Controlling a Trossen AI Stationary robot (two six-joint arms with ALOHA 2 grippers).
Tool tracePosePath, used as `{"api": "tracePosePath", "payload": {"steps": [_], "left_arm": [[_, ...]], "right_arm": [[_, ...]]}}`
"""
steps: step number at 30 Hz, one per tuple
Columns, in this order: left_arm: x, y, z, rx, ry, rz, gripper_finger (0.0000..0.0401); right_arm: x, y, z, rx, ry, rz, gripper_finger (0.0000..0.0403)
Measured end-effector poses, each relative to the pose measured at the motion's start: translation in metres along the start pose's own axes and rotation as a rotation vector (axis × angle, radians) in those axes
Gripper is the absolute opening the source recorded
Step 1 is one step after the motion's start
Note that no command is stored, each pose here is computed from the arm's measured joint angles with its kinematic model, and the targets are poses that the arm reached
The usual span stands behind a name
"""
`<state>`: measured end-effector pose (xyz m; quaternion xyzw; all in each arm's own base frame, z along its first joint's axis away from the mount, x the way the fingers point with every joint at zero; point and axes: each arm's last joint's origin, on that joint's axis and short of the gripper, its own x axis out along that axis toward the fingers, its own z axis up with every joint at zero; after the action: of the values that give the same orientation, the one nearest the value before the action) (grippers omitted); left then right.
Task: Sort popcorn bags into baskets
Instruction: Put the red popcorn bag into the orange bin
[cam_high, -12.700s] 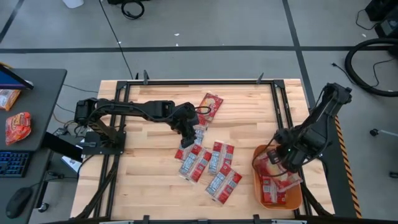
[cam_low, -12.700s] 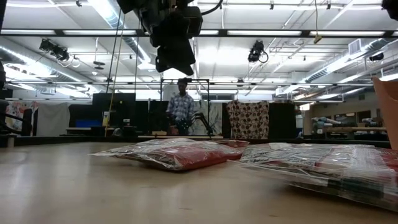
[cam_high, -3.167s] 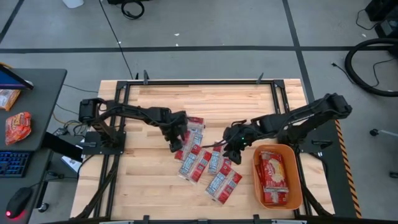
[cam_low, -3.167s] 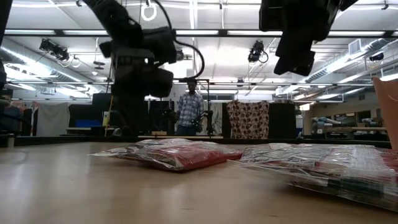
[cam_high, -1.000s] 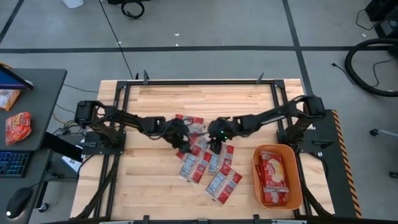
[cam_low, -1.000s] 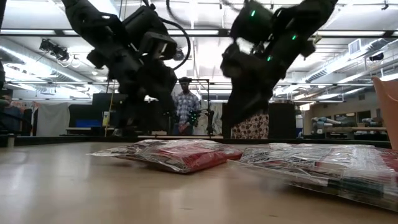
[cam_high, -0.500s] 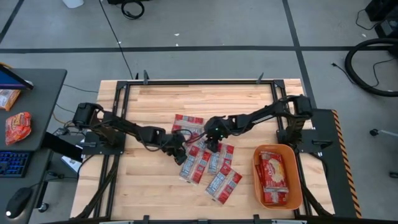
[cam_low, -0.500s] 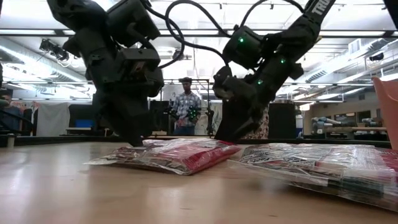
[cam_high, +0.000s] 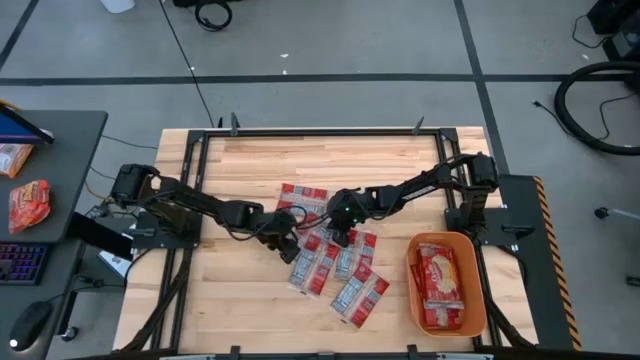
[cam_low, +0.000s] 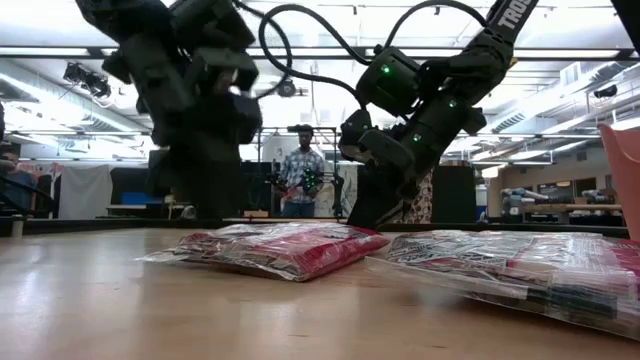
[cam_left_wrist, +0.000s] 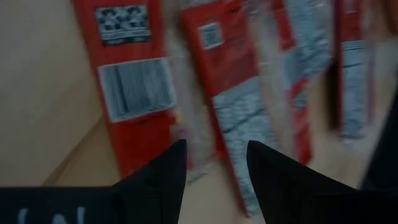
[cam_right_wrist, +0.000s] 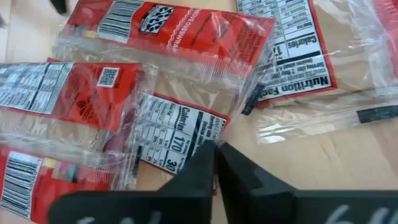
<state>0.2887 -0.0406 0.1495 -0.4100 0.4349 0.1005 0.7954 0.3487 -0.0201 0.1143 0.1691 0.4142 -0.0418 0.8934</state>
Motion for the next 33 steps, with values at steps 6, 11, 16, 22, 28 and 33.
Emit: {"api": "tracePosePath", "payload": {"steps": [6, 11, 16, 22, 28, 33], "left_arm": [[-0.025, -0.006, 0.012, 0.009, -0.074, -0.064, 0.0172], [-0.042, -0.002, 0.024, -0.045, -0.128, -0.083, 0.018], [-0.054, 0.002, 0.038, -0.063, -0.207, -0.104, 0.0215], [-0.066, 0.008, 0.054, -0.055, -0.291, -0.149, 0.0267], [-0.081, 0.004, 0.074, 0.021, -0.394, -0.312, 0.0281], [-0.089, 0.008, 0.087, 0.028, -0.439, -0.379, 0.0281]], "right_arm": [[-0.008, 0.003, 0.003, -0.002, -0.001, 0.023, 0.0008], [-0.038, 0.009, 0.016, -0.036, -0.064, -0.001, 0.0005], [-0.079, 0.02, 0.031, -0.12, -0.17, -0.015, 0.0005], [-0.125, 0.035, 0.038, -0.168, -0.264, 0.021, 0.0004], [-0.167, 0.051, 0.031, -0.13, -0.269, 0.123, 0.0004], [-0.204, 0.071, 0.024, -0.102, -0.281, 0.371, 0.0004]]}}
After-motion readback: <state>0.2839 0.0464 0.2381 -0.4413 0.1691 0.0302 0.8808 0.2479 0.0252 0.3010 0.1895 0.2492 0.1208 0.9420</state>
